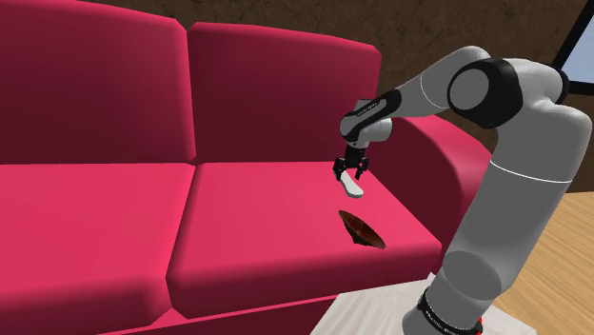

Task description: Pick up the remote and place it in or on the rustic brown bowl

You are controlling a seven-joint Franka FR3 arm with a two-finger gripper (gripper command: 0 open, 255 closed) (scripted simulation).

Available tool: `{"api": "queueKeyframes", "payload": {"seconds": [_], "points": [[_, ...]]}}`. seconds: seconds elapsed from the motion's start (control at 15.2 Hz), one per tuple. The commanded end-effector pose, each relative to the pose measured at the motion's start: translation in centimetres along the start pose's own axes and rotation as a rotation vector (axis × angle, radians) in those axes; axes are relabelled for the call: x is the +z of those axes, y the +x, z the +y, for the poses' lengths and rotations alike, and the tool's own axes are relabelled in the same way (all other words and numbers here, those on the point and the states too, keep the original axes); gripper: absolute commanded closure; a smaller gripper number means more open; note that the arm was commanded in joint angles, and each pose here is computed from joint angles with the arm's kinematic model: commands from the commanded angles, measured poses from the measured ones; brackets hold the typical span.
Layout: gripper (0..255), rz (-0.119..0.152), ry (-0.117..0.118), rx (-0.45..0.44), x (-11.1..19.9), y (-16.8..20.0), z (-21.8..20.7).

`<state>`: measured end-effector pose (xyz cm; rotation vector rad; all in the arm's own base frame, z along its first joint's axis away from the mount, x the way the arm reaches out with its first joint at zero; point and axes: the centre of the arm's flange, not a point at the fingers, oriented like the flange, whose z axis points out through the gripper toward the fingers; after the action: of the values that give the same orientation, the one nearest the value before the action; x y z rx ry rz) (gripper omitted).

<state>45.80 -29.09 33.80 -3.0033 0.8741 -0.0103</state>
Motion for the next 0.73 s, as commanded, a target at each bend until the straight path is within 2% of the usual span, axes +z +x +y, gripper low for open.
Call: {"api": "queueKeyframes", "payload": {"seconds": [0.0, 0.4, 0.46, 0.66], "points": [[0, 0.001, 0.000, 0.000, 0.45, 0.00, -0.11], [0, 0.001, 0.000, 0.000, 0.45, 0.01, -0.11], [255, 0.001, 0.000, 0.000, 0.45, 0.01, -0.11], [255, 0.001, 0.000, 0.000, 0.44, 0.01, -0.11]]}}
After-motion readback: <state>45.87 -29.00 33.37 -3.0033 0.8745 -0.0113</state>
